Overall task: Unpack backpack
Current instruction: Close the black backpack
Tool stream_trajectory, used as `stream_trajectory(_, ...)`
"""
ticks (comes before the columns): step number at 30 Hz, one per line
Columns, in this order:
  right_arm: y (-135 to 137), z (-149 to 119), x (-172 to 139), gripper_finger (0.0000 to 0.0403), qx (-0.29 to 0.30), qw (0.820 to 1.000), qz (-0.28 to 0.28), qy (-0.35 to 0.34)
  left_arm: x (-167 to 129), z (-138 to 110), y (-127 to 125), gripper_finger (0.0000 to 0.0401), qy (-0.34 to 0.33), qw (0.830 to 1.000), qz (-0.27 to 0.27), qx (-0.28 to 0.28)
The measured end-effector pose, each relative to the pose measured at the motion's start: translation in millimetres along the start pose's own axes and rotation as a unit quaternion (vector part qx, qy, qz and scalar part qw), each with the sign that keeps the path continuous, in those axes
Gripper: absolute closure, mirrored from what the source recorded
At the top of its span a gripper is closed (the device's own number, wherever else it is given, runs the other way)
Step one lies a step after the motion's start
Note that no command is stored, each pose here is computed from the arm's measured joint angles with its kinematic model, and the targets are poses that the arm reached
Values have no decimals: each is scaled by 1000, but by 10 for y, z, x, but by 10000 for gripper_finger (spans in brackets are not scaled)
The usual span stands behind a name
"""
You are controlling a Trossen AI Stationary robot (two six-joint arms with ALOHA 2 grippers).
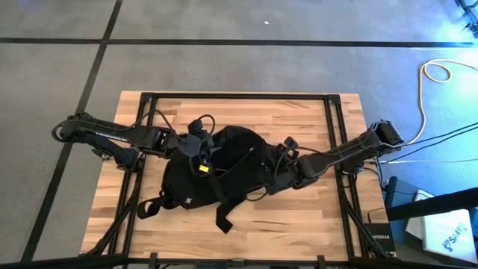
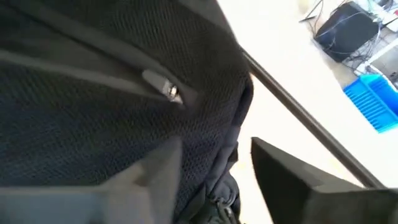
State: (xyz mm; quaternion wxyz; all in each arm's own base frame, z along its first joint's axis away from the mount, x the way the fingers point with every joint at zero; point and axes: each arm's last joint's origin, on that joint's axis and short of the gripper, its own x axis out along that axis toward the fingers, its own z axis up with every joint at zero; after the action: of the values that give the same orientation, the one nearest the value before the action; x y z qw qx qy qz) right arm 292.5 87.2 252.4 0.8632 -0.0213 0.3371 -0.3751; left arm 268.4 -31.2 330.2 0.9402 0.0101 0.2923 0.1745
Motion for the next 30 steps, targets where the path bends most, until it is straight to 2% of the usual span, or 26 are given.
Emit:
stream_trajectory(3,-8,-104,104,156,1,1000,5,20,0,0,0,396,0,1000,0,0)
stream_trajectory(6,-22,-166,161,99,35,999,7,38,0,0,0,396,0,1000,0,0)
stream_trajectory(10,-36,-224,179,58,41,999,-10,29,0,0,-1,396,0,1000,-1,0)
stream_trajectory(14,-87,-219,154,53,61,998,-2,9,0,0,-1,396,0,1000,-1,0)
stream_trajectory(19,-298,-218,10,71,102,992,70,-32,0,1,-1,396,0,1000,-1,0)
stream_trajectory(22,-474,-322,-43,75,141,976,151,-72,0,0,0,396,0,1000,-1,0)
stream_trajectory(25,-612,-475,65,68,178,946,250,-108,0,0,0,396,0,1000,-1,0)
stream_trajectory(27,-680,-581,192,60,197,931,285,-119,0,0,0,396,0,1000,-1,0)
stream_trajectory(30,-741,-644,337,48,206,922,308,-115,0,0,0,396,0,1000,-1,0)
